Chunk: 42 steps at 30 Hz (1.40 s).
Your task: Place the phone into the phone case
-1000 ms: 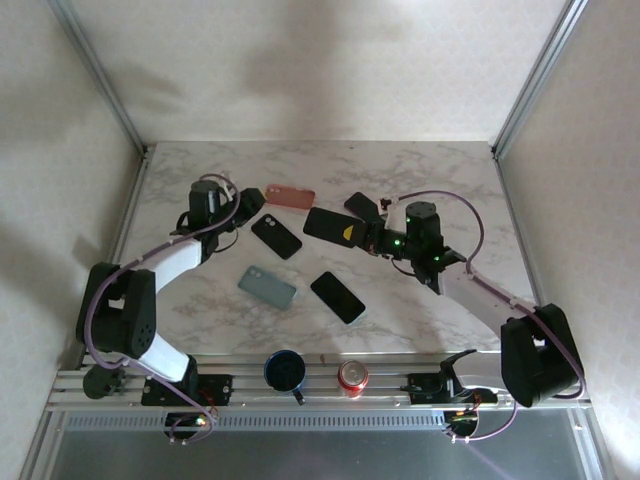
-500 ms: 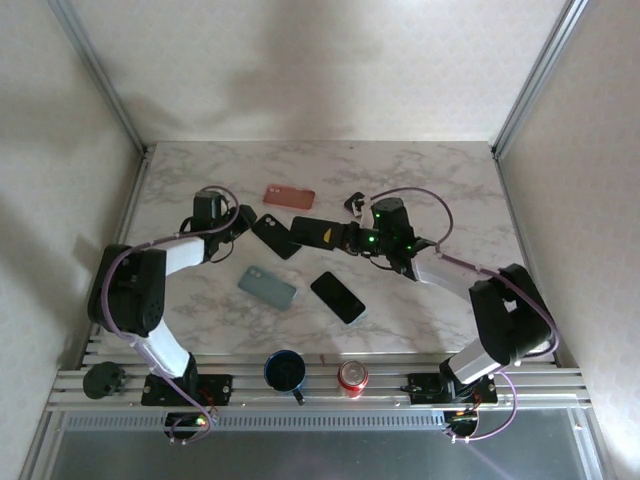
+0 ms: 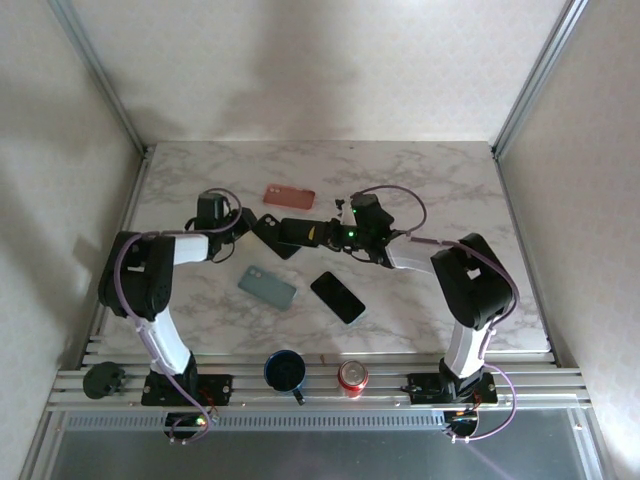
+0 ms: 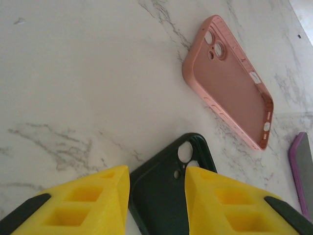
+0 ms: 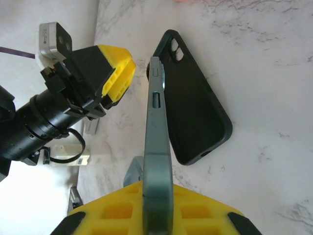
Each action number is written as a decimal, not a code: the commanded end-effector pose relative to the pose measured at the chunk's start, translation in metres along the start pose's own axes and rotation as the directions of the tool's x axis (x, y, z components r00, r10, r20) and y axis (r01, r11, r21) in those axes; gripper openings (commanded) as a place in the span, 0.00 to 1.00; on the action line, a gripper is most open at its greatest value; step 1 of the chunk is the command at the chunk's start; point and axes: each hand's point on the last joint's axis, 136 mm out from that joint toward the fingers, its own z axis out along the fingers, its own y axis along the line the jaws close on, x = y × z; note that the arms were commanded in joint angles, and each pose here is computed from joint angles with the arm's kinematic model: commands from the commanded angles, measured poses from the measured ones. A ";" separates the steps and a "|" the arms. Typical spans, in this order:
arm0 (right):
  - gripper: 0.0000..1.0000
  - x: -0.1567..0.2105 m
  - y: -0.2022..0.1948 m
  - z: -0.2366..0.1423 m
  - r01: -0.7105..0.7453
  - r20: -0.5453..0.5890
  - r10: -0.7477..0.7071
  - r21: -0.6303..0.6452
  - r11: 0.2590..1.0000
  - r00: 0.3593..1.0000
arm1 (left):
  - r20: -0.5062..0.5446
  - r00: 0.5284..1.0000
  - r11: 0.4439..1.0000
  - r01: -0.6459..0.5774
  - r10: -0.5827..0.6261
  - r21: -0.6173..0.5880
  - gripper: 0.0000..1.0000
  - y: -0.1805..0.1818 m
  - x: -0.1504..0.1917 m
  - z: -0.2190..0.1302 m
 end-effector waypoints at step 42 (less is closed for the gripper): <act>0.00 -0.014 0.026 -0.028 0.074 -0.011 -0.074 -0.011 0.997 0.997 | -0.074 0.996 0.991 -0.049 0.059 0.128 0.35 -0.031 0.048 -0.020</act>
